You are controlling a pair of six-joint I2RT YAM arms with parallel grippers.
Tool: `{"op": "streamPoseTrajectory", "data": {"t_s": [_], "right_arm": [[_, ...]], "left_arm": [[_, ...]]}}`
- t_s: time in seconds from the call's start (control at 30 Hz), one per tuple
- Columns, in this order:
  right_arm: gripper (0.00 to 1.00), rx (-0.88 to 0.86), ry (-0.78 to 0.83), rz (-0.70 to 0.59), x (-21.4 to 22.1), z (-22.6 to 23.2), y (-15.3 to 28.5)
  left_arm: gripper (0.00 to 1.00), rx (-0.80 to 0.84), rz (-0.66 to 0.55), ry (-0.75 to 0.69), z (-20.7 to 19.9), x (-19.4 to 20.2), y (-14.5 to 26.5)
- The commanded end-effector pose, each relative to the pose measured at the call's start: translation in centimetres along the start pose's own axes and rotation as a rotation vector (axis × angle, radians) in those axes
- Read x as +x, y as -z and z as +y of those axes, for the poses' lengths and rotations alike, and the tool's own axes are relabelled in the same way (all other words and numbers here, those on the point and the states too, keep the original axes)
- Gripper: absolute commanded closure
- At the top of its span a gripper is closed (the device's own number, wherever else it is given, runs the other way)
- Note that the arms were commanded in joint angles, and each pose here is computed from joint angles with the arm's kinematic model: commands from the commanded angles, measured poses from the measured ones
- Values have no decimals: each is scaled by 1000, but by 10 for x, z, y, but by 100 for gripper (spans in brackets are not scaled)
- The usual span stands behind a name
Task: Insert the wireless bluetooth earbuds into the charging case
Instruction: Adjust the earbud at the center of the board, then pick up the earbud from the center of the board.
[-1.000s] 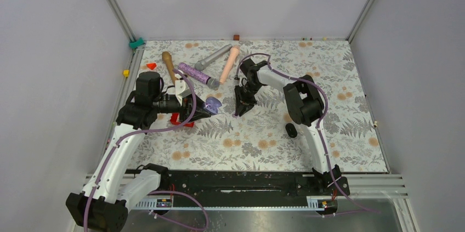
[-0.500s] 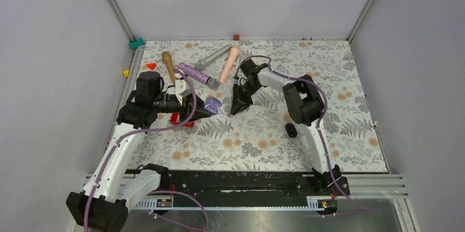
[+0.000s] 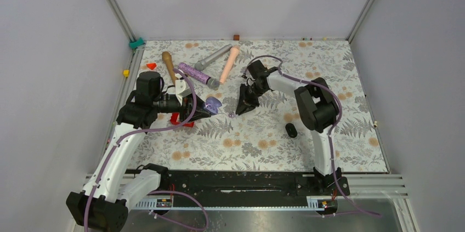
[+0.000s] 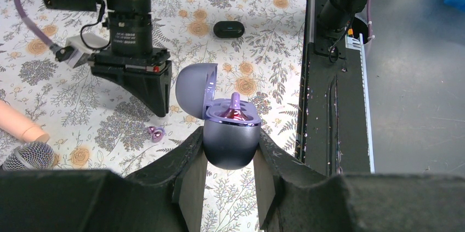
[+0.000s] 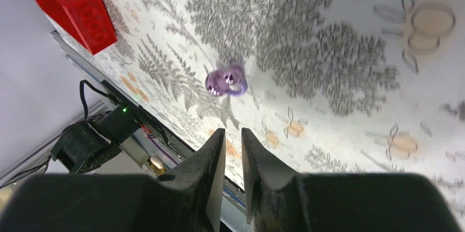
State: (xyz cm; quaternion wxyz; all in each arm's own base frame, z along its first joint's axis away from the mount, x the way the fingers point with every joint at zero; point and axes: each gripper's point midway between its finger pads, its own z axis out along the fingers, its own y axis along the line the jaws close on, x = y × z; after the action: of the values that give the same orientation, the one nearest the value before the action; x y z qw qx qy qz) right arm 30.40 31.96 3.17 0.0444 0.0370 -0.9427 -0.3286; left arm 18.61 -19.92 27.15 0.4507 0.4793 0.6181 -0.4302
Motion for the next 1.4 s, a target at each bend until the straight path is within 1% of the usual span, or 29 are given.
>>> {"op": "streamPoseTrajectory", "data": {"t_s": [0.0, 0.13, 0.23, 0.37, 0.63, 0.8, 1.17, 1.37], "right_arm": [[75, -28, -65, -96, 2, 6, 13], [75, -42, -150, -122, 7, -5, 0], [75, -79, -170, -126, 9, -3, -7], [76, -79, -156, -99, 15, 3, -17], [76, -12, -111, -86, 26, 16, -37], [76, 40, -106, -111, 23, 8, -38], [78, 160, -53, -193, 1, -4, -30], [78, 192, -74, -238, -15, -14, -20]], "left_arm": [[81, 28, -36, -57, -2, -8, 0], [81, 22, -36, -62, -2, -9, 1], [81, 20, -38, -63, -2, -10, 2], [81, 20, -37, -63, -1, -9, 1], [81, 19, -36, -62, -1, -9, 1], [81, 21, -36, -63, -1, -10, 1], [81, 21, -35, -61, -1, -9, 1], [81, 19, -35, -63, -1, -9, 1]]}}
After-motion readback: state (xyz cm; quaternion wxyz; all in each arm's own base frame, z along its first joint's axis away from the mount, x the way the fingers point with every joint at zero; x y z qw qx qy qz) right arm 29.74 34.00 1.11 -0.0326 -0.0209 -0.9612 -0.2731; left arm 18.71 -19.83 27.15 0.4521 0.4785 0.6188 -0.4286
